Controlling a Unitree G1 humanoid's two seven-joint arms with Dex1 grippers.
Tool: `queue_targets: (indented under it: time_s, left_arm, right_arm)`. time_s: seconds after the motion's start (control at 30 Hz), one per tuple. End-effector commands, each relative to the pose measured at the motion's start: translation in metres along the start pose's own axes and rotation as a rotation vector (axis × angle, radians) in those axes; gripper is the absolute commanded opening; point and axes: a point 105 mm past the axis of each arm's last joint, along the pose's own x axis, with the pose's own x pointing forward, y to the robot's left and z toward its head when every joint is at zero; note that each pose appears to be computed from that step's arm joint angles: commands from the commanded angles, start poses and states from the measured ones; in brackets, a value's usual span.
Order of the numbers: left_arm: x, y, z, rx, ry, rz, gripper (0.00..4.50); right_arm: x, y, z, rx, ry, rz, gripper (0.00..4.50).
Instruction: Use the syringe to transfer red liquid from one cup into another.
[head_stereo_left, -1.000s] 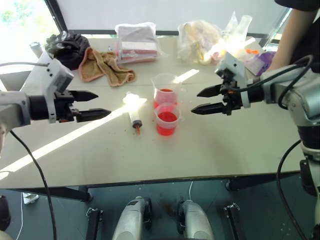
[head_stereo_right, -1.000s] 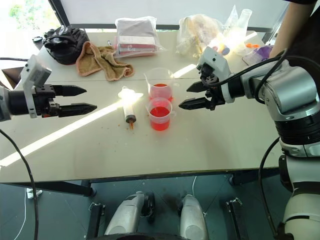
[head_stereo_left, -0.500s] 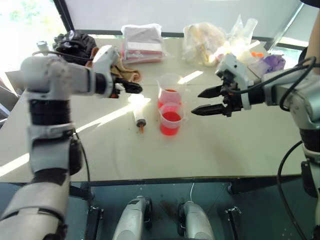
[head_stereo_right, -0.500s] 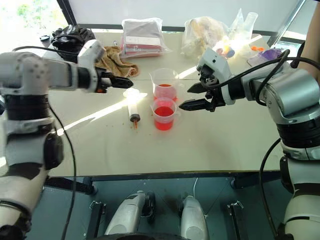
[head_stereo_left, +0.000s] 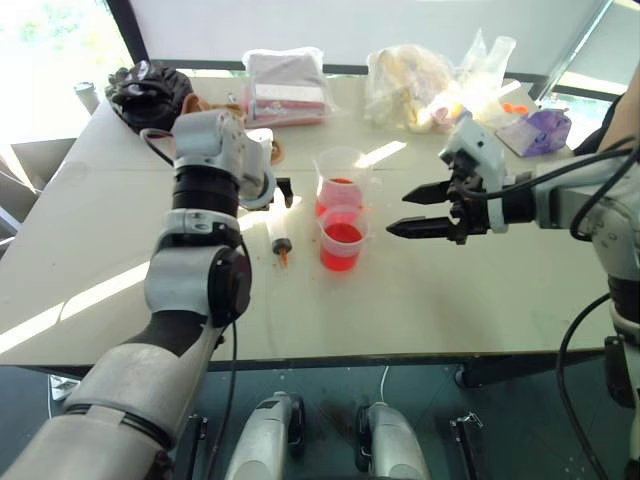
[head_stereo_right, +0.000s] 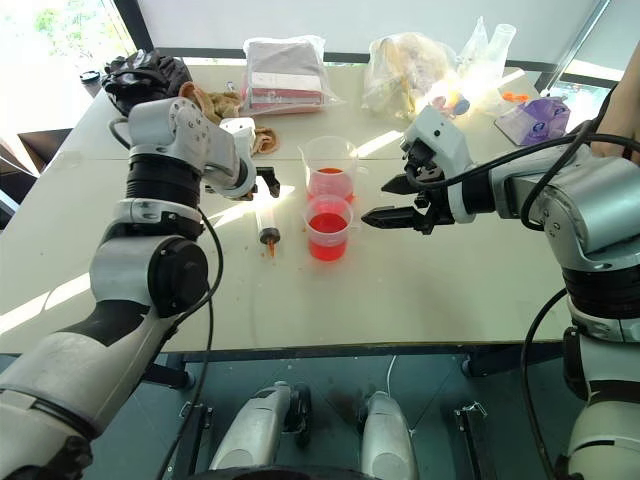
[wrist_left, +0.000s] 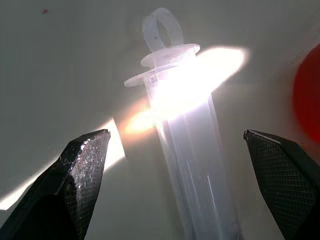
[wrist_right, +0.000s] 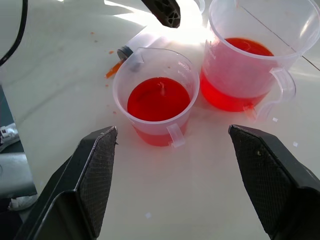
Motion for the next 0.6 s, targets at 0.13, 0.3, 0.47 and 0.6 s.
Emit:
queue_targets:
  time_s: [0.13,0.3,0.47,0.6]
  left_arm:
    - [0.014,-0.002,-0.002,-0.125,0.012,0.078,4.48]
    - [0.023,0.001,-0.003,-0.173,-0.004,0.105,4.48]
    - [0.034,0.003,-0.016,-0.201,0.034,0.121,2.75]
    - [0.034,0.004,-0.016,-0.222,0.036,0.126,1.43]
  right_arm:
    - [-0.011,0.0,0.013,-0.043,-0.039,-0.025,3.74]
    - [-0.011,0.0,0.013,-0.043,-0.039,-0.027,3.74]
    - [-0.01,0.0,0.013,-0.044,-0.04,-0.028,3.74]
    - [-0.01,-0.001,0.013,-0.044,-0.039,-0.028,3.74]
